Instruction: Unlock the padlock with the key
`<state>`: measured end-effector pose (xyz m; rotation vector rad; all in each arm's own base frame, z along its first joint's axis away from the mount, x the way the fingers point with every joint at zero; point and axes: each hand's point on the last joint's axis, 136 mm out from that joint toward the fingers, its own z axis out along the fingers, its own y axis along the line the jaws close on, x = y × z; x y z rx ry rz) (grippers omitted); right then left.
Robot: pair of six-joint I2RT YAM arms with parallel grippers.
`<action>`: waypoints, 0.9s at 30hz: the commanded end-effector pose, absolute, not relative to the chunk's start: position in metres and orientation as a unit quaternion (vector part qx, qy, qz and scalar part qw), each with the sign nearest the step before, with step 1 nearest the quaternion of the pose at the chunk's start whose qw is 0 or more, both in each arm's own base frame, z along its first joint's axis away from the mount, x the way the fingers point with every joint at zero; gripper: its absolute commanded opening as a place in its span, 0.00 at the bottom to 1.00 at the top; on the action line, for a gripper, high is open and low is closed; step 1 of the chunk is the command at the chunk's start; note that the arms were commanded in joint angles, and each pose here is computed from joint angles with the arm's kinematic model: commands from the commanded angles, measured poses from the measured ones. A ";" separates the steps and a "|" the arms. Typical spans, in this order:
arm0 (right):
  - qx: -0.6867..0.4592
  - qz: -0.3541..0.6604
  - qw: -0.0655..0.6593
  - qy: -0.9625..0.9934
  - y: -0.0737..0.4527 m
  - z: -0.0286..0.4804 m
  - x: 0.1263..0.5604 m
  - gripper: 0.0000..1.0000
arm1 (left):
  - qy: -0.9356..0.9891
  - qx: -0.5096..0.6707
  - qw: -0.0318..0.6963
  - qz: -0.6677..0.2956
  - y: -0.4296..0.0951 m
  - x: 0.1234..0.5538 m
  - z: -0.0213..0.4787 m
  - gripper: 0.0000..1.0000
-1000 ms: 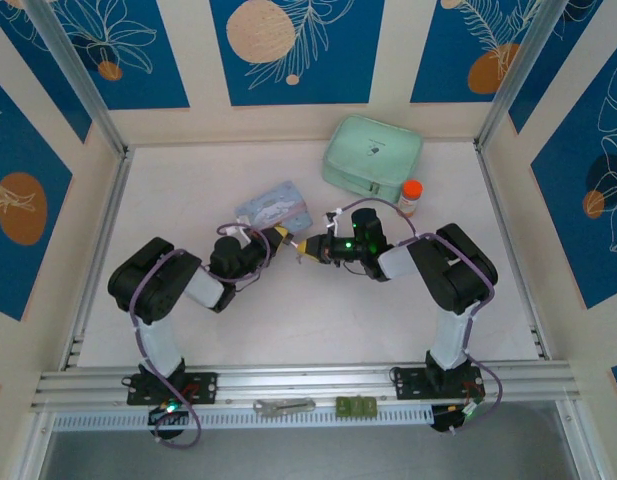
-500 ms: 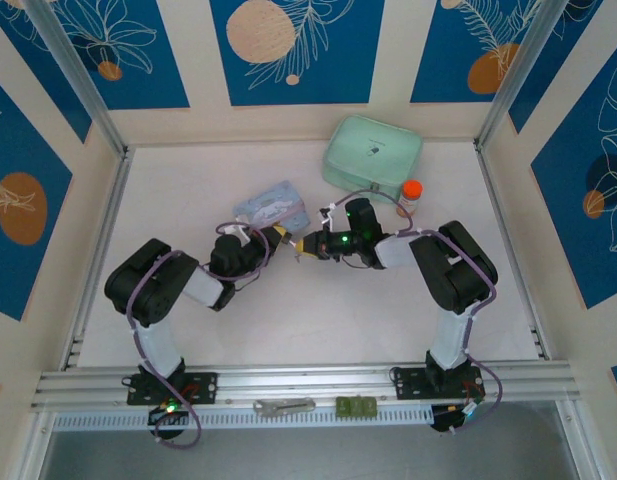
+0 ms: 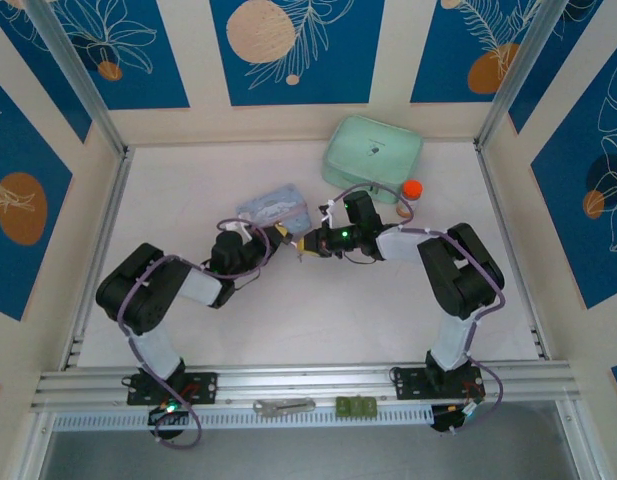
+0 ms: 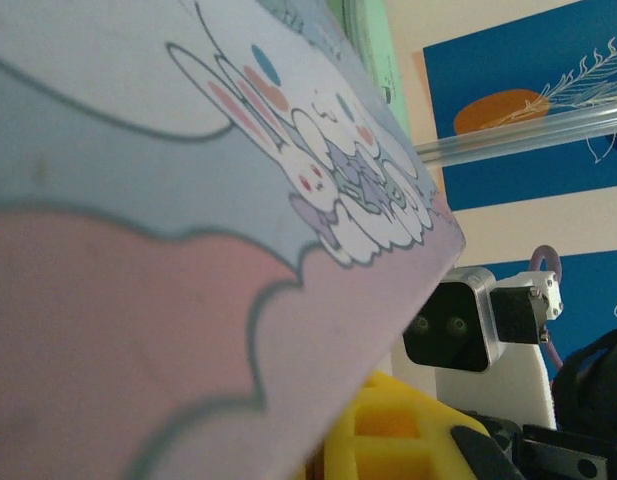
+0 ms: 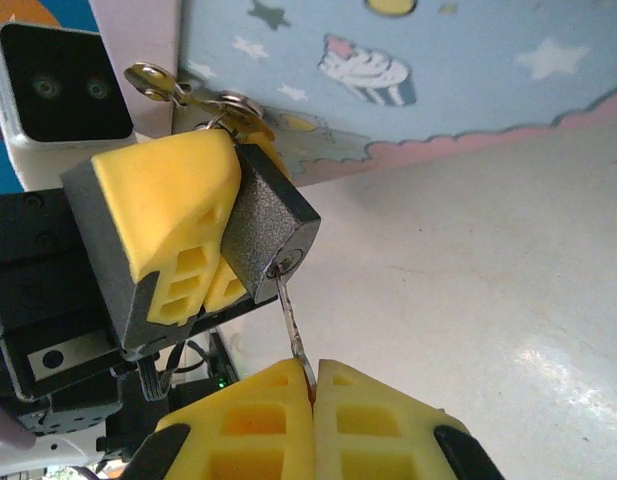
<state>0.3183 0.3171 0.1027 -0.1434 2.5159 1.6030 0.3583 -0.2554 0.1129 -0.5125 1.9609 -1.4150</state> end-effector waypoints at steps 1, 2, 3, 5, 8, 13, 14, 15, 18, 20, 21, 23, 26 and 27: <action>-0.063 0.563 0.160 0.809 0.331 0.150 0.340 0.00 | 0.766 -0.109 0.287 -0.565 -0.293 0.325 0.119 0.00; -0.061 0.565 0.160 0.807 0.333 0.149 0.341 0.00 | 0.764 -0.110 0.288 -0.568 -0.294 0.326 0.120 0.00; -0.058 0.568 0.159 0.805 0.334 0.148 0.342 0.00 | 0.761 -0.109 0.287 -0.572 -0.295 0.326 0.122 0.00; -0.055 0.576 0.154 0.801 0.337 0.146 0.343 0.00 | 0.759 -0.108 0.284 -0.576 -0.299 0.326 0.123 0.00; -0.048 0.585 0.156 0.794 0.339 0.148 0.346 0.00 | 0.760 -0.109 0.286 -0.573 -0.301 0.324 0.122 0.00; -0.038 0.591 0.164 0.789 0.342 0.152 0.351 0.00 | 0.761 -0.105 0.282 -0.574 -0.307 0.321 0.121 0.00; -0.039 0.593 0.163 0.788 0.344 0.153 0.352 0.00 | 0.760 -0.104 0.280 -0.577 -0.309 0.320 0.121 0.00; -0.039 0.596 0.162 0.785 0.346 0.153 0.353 0.00 | 0.758 -0.104 0.278 -0.580 -0.310 0.320 0.122 0.00; -0.035 0.607 0.156 0.778 0.350 0.152 0.357 0.00 | 0.752 -0.100 0.271 -0.592 -0.317 0.319 0.123 0.00; -0.032 0.612 0.152 0.775 0.351 0.150 0.358 0.00 | 0.750 -0.099 0.268 -0.597 -0.321 0.317 0.125 0.00; -0.031 0.613 0.149 0.776 0.352 0.148 0.358 0.00 | 0.749 -0.098 0.268 -0.599 -0.322 0.316 0.125 0.00; -0.033 0.612 0.146 0.776 0.350 0.146 0.357 0.00 | 0.745 -0.102 0.267 -0.603 -0.322 0.316 0.126 0.00; -0.031 0.609 0.149 0.778 0.343 0.140 0.355 0.00 | 0.741 -0.110 0.270 -0.605 -0.318 0.317 0.127 0.00; -0.031 0.611 0.152 0.777 0.340 0.139 0.355 0.00 | 0.741 -0.113 0.272 -0.603 -0.316 0.318 0.127 0.00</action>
